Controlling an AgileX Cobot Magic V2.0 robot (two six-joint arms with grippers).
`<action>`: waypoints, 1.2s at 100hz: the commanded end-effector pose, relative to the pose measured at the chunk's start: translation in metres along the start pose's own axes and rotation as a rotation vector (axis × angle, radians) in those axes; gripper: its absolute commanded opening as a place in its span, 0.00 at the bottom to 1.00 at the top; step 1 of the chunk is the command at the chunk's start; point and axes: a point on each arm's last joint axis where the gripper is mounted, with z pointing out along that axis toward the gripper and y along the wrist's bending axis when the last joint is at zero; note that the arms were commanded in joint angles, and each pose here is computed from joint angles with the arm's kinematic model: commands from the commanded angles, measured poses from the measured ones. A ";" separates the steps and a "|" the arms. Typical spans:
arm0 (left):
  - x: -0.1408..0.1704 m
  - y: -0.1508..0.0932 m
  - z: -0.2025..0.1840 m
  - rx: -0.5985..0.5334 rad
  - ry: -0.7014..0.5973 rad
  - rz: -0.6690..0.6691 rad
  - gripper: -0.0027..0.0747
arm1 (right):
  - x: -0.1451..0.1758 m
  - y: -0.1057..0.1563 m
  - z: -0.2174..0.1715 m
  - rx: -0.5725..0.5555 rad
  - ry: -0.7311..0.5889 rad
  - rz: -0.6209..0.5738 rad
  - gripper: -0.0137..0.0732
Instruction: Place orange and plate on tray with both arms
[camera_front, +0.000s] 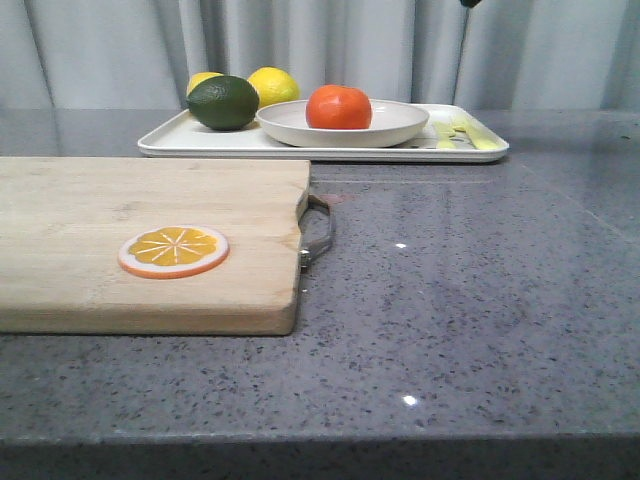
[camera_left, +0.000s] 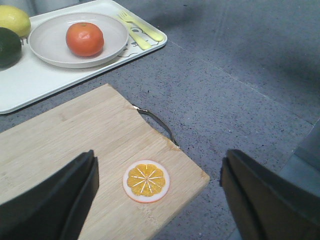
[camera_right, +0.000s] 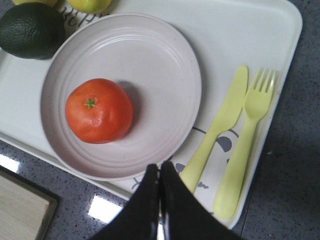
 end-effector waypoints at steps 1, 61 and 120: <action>-0.014 -0.001 -0.006 0.006 -0.103 -0.020 0.67 | -0.012 0.023 -0.061 -0.010 -0.148 -0.052 0.08; -0.014 -0.001 -0.006 0.006 -0.103 -0.021 0.67 | 0.051 0.063 -0.162 0.020 -0.207 -0.096 0.08; -0.014 -0.002 -0.006 0.011 -0.103 -0.027 0.47 | 0.211 0.064 -0.199 0.131 -0.410 -0.148 0.08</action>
